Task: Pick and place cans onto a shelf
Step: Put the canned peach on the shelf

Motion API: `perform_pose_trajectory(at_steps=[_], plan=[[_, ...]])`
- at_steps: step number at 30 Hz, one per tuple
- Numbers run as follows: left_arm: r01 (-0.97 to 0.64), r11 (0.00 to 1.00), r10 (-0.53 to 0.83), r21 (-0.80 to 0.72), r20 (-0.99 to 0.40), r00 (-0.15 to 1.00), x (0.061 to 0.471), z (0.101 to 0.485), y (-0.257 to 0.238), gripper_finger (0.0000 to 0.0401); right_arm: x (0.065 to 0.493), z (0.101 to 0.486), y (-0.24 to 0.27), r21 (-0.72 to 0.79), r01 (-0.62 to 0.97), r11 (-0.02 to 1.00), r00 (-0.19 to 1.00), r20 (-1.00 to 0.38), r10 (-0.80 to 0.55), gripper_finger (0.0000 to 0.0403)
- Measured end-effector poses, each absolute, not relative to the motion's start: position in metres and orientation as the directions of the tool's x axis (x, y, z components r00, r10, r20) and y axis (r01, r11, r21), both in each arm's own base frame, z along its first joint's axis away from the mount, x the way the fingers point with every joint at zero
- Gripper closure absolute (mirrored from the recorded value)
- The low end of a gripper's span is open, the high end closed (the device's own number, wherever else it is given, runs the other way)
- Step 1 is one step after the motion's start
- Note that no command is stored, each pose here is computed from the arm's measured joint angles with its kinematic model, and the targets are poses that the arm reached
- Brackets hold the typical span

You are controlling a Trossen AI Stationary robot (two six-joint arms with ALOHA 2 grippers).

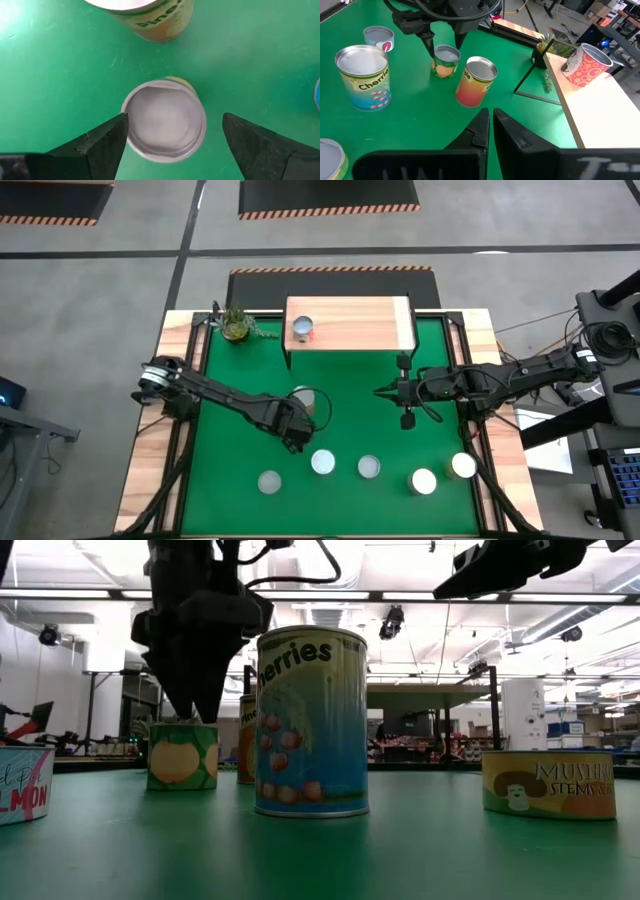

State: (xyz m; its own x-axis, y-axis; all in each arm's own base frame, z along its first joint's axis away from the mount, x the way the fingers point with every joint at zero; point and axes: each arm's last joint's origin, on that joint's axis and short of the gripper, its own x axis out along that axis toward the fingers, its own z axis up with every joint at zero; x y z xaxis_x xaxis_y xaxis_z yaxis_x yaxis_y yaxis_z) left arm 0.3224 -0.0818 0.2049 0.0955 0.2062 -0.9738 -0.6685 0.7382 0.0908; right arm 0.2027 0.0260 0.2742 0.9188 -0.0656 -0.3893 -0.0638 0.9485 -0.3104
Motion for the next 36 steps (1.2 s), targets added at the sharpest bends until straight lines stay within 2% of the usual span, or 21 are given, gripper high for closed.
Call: perform_pose_trajectory(at_steps=[7, 16, 24, 30, 36], plan=[[-0.665, 0.740, 0.211, 0.106, -0.974, 0.080, 0.317, 0.189, -0.080, 0.0097, 0.202, 0.274, 0.026, -0.310, -0.065, 0.949, 0.916, -0.395, -0.066, 0.0390], [-0.657, 0.749, 0.219, 0.090, -0.969, 0.117, 0.315, 0.179, -0.079, 0.0101, 0.202, 0.274, 0.026, -0.310, -0.065, 0.948, 0.916, -0.395, -0.066, 0.0390], [-0.621, 0.783, 0.184, 0.035, -0.967, 0.178, 0.322, 0.221, -0.085, 0.0119, 0.202, 0.274, 0.026, -0.311, -0.065, 0.948, 0.916, -0.395, -0.067, 0.0390], [-0.625, 0.779, 0.224, 0.037, -0.949, 0.223, 0.313, 0.242, -0.081, 0.0119, 0.202, 0.273, 0.026, -0.308, -0.064, 0.949, 0.915, -0.397, -0.067, 0.0390], [-0.677, 0.730, 0.274, 0.091, -0.947, 0.168, 0.305, 0.244, -0.076, 0.0105, 0.202, 0.273, 0.026, -0.311, -0.067, 0.948, 0.913, -0.402, -0.067, 0.0390]])
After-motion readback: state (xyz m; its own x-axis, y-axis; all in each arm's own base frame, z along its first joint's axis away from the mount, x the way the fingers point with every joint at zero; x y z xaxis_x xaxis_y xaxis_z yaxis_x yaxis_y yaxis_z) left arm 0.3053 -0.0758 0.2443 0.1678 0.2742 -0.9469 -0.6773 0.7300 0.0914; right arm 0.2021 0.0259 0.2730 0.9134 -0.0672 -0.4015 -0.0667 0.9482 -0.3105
